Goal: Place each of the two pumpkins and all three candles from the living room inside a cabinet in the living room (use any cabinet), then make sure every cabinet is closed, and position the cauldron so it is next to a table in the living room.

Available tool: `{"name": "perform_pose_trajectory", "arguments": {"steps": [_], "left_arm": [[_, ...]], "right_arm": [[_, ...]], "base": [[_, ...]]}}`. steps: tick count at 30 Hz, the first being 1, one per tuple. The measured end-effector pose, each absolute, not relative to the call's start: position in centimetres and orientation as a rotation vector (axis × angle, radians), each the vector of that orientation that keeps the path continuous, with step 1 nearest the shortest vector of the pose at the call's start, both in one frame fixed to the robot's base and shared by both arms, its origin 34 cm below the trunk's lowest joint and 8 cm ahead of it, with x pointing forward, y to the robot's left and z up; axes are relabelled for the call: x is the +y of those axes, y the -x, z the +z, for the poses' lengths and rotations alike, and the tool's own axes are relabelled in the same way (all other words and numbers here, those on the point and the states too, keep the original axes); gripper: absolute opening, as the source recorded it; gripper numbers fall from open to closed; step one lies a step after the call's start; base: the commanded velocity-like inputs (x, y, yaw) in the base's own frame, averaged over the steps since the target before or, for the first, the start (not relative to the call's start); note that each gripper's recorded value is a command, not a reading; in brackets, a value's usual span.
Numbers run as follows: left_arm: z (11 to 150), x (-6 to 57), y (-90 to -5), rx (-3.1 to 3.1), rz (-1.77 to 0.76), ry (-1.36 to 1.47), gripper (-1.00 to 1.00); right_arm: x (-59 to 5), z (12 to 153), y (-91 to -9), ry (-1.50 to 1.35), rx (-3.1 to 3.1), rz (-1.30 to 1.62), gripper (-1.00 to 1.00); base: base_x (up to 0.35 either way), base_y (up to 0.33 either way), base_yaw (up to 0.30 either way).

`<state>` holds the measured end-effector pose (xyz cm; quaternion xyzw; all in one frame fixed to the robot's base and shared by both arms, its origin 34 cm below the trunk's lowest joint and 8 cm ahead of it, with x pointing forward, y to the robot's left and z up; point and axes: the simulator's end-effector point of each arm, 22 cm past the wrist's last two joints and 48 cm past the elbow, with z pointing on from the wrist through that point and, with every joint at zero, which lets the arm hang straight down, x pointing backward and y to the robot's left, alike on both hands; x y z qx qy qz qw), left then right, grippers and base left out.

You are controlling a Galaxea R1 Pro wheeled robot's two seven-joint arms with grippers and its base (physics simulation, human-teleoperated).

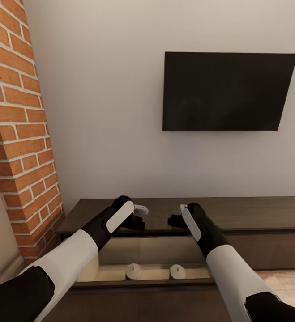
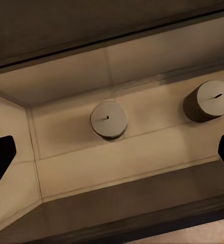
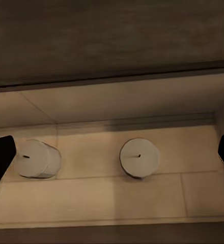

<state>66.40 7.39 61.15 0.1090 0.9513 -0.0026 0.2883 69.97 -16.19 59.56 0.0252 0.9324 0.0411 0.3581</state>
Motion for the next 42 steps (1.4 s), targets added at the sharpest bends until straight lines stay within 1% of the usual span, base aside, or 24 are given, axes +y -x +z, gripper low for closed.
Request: {"name": "perform_pose_trajectory", "arguments": {"steps": [5,17,25,33,42], "left_arm": [[62.8,7.1,-66.4,2.515,-0.010,-0.295,1.00],[68.0,4.2,-66.4,2.424,-0.087,-0.354,1.00],[70.3,4.0,-66.8,2.402,-0.091,-0.362,1.00],[72.2,4.0,-67.3,2.396,-0.092,-0.363,1.00],[74.3,4.0,-67.7,2.395,-0.093,-0.363,1.00]], "right_arm": [[-16.2,62.7,-70.3,-0.074,2.351,0.127,1.00],[-16.3,66.3,-71.2,-0.079,2.322,0.138,1.00],[-16.2,68.2,-71.2,-0.081,2.299,0.148,1.00],[-16.2,69.9,-71.6,-0.080,2.299,0.150,1.00],[-16.2,71.8,-72.0,-0.080,2.302,0.150,1.00]], "base": [[-0.002,0.000,0.000],[0.000,0.000,0.000],[-0.006,0.000,0.000],[-0.215,0.000,0.000],[-0.036,0.000,0.000]]}}
